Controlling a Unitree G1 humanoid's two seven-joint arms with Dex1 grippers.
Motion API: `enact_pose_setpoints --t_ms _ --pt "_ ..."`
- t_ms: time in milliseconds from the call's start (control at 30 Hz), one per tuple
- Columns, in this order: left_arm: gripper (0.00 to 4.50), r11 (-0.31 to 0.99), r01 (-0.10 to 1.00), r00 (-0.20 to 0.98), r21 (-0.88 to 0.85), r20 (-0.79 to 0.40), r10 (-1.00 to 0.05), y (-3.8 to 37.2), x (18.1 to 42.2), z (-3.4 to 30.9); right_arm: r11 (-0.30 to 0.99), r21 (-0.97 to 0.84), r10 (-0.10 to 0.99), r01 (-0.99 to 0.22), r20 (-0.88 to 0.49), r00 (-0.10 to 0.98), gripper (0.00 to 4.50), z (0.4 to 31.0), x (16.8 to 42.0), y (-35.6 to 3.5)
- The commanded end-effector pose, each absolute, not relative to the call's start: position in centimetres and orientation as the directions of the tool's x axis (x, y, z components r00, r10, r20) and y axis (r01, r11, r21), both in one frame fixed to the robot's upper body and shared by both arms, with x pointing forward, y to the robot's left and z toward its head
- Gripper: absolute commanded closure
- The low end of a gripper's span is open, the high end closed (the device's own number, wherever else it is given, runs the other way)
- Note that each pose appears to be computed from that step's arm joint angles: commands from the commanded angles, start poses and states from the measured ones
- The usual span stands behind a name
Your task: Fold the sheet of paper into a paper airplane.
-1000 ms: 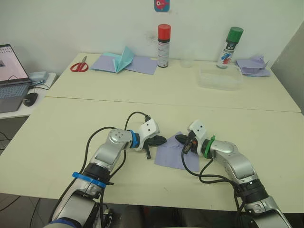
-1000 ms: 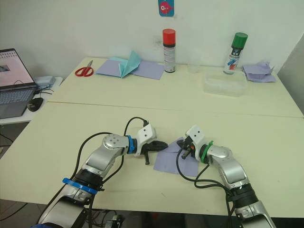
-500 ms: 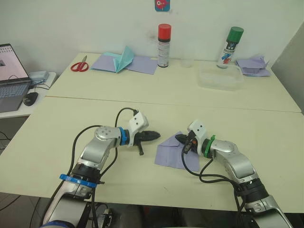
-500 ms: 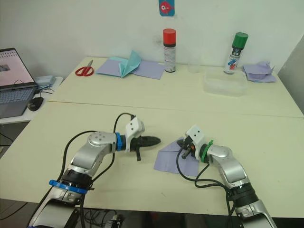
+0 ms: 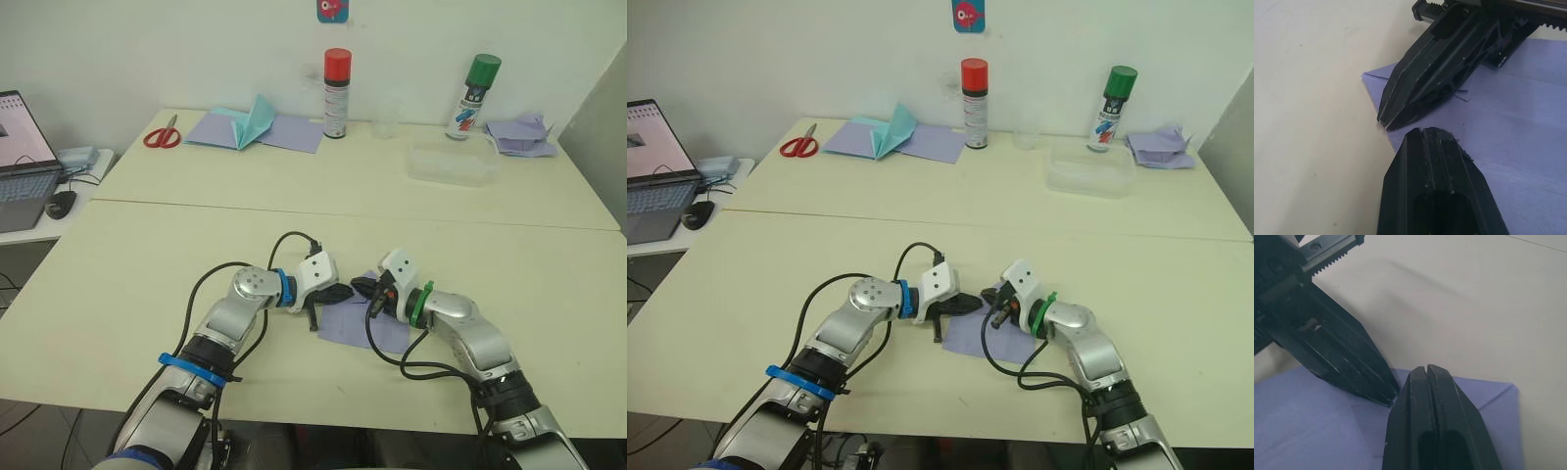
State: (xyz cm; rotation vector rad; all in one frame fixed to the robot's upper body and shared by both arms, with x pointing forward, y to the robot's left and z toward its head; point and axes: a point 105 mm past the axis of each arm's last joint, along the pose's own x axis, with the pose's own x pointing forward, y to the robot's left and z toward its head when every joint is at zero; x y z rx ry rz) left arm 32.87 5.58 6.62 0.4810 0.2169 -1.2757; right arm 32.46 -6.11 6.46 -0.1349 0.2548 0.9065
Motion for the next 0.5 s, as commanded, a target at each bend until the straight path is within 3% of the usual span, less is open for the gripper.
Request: enact_pose_setpoints --t_ms 33,167,500 --pt "4.47 0.211 0.962 0.271 0.175 -0.497 -0.824 6.4 32.4 4.3 0.617 -0.064 0.735 -0.784 -0.308 0.604 4.5 6.2 32.6 -6.2" --pt "4.47 0.214 0.961 0.274 0.174 -0.498 -0.823 6.4 32.5 4.4 0.658 -0.094 0.675 -0.747 -0.365 0.641 4.5 5.0 33.2 -7.4" --pt "4.47 0.258 0.951 0.309 0.17 -0.498 -0.81 6.4 33.3 4.1 0.839 -0.067 0.491 -0.539 -0.332 0.805 4.5 5.6 35.6 -12.0"
